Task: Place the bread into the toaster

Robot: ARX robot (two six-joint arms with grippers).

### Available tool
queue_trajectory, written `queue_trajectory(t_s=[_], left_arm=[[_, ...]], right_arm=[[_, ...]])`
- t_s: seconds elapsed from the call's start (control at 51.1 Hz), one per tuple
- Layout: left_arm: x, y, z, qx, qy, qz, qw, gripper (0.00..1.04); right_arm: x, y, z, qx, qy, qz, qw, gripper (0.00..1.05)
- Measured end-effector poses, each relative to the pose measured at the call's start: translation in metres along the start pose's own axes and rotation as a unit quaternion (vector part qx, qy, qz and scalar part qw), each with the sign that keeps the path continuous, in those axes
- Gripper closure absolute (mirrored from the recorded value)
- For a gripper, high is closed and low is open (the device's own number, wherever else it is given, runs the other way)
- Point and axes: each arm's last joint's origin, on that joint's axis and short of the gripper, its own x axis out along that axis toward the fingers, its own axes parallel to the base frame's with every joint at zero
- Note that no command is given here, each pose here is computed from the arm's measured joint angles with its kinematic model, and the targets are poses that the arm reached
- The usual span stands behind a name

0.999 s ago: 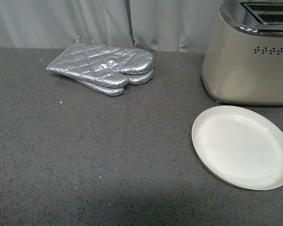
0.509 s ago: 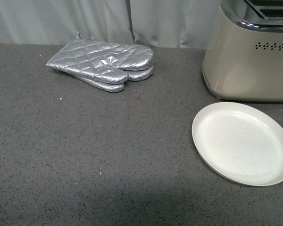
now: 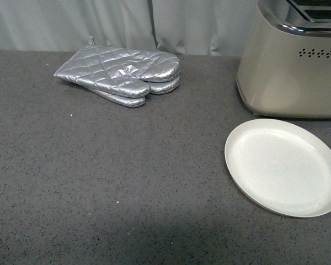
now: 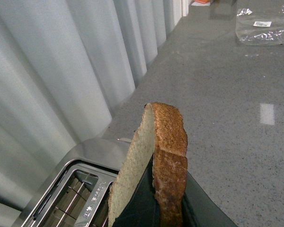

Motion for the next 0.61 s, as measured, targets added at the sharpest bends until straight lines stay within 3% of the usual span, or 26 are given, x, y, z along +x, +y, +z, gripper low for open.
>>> queue_trajectory(t_s=[0.255,0.607], left_arm=[[0.000,0.000,0.000,0.000,0.000,0.000,1.000,0.07],[0.000,0.000,0.000,0.000,0.000,0.000,1.000,0.07]], right_arm=[[0.005,0.004,0.006,0.024,-0.001,0.001,1.000,1.03],[0.000,0.007,-0.008,0.006,0.005,-0.004,1.000,1.03]])
